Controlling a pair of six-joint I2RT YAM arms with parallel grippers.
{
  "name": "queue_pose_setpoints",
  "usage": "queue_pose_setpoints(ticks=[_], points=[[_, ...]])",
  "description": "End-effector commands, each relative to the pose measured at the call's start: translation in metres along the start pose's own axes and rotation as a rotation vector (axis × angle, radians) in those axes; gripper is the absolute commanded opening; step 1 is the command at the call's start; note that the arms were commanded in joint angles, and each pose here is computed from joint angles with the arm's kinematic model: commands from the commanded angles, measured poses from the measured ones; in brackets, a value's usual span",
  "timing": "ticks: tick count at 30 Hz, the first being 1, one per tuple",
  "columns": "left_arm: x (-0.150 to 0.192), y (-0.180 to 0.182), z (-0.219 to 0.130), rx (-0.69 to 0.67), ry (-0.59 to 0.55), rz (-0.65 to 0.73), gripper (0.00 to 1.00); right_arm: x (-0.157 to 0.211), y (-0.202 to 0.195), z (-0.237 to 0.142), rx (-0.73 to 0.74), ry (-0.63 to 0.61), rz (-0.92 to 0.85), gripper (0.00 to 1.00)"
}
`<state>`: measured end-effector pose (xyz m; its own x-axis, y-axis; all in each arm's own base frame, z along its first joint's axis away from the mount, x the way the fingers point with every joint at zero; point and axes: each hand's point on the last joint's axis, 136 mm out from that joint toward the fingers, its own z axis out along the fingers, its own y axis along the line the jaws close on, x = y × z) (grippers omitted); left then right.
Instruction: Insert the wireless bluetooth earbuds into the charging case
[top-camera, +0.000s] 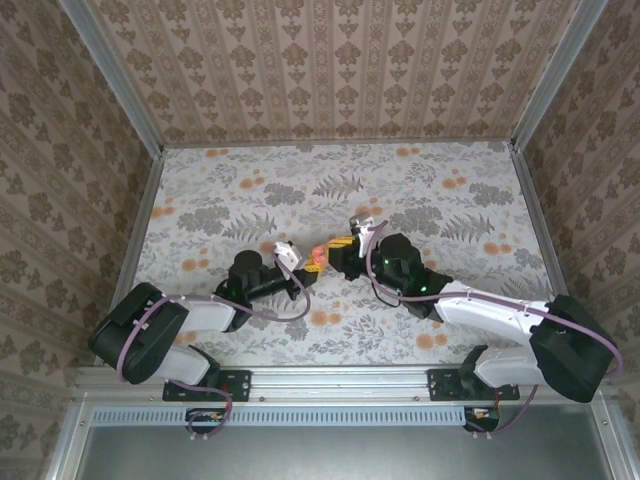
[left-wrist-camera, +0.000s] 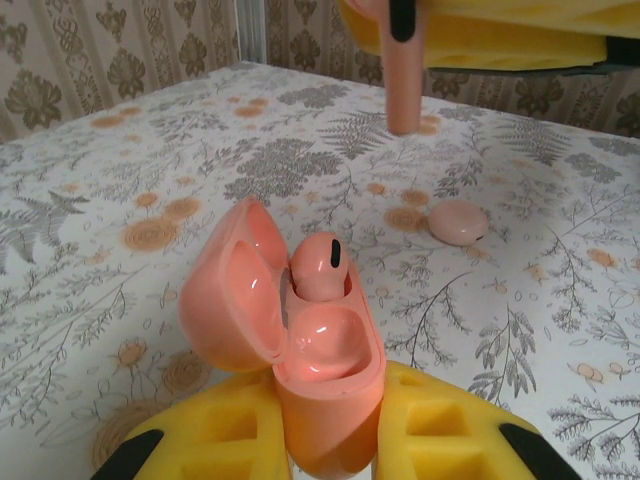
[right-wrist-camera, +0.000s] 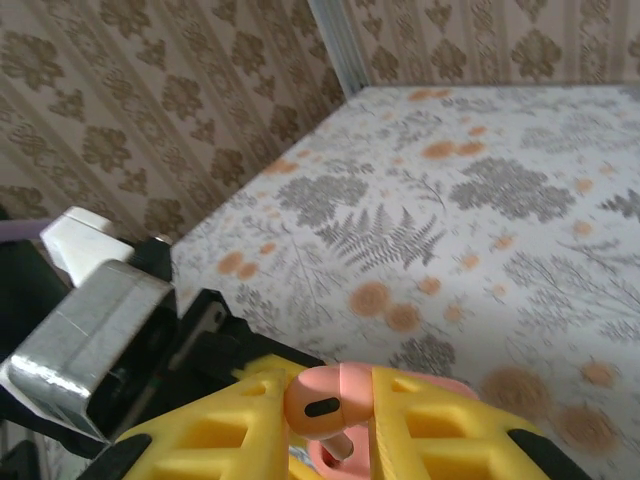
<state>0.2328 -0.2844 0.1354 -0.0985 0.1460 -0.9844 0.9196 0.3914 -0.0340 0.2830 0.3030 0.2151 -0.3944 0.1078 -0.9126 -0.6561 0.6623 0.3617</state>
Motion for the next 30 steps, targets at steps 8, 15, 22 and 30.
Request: queue_pose_setpoints(ticks=[8,15,22,30], points=[[-0.039,0.002,0.004,0.002,-0.122,0.005,0.15,-0.006,0.01,0.009,-0.047,-0.065,-0.028,0.22],[-0.048,0.003,0.004,-0.003,-0.151,0.002,0.15,-0.001,0.009,0.011,-0.045,-0.06,-0.02,0.22],[-0.055,0.005,0.003,-0.01,-0.168,-0.001,0.16,0.003,0.008,0.012,-0.043,-0.059,-0.02,0.22],[-0.063,0.005,0.002,-0.012,-0.188,0.001,0.15,0.007,0.007,0.014,-0.048,-0.058,-0.013,0.22]])
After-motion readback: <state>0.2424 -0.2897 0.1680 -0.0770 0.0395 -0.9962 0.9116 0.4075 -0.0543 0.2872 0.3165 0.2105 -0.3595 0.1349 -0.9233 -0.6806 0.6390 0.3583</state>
